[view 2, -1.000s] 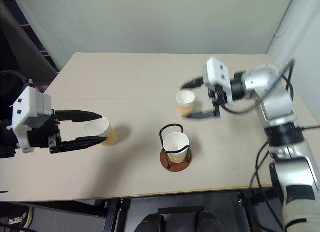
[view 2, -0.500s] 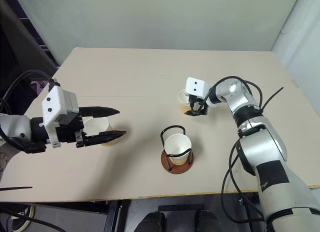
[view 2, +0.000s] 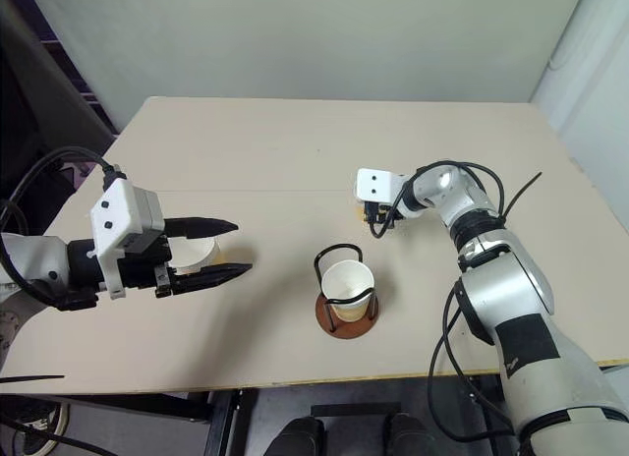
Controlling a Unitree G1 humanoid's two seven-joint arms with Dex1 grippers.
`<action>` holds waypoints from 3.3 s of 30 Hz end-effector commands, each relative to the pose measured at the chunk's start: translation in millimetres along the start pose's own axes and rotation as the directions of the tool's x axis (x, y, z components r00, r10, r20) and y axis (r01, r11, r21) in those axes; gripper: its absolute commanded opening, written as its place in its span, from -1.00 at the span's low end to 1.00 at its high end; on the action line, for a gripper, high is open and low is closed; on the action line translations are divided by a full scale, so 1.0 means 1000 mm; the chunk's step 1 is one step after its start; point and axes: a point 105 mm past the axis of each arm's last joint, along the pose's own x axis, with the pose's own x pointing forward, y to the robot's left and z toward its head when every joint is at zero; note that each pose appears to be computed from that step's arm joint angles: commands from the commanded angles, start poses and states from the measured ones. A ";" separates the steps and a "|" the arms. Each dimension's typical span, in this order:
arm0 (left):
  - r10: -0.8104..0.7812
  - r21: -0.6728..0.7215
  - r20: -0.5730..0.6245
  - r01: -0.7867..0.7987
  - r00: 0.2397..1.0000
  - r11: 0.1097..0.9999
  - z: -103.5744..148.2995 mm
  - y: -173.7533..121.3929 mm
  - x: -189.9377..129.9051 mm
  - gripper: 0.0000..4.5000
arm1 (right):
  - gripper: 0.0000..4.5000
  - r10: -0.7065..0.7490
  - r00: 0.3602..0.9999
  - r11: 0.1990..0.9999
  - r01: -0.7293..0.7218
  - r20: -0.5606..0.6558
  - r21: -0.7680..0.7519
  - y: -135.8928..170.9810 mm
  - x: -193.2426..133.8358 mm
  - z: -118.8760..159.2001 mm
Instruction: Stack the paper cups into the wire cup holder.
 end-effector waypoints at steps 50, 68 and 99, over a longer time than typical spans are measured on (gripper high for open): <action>-0.194 0.039 -0.013 0.194 0.981 0.980 -0.001 -0.018 -0.027 0.45 | -0.72 0.448 0.808 0.893 -0.419 0.382 -0.162 0.089 -0.118 0.093; 0.167 0.220 -0.338 -0.095 0.926 0.971 -0.040 0.052 -0.057 0.45 | 0.98 0.167 0.699 0.936 -0.333 0.696 0.110 0.049 -0.195 0.073; 0.112 0.368 -0.479 0.083 0.871 0.926 -0.083 0.064 -0.008 -0.94 | 1.00 0.071 0.798 0.939 -0.257 0.599 0.230 0.073 -0.175 0.066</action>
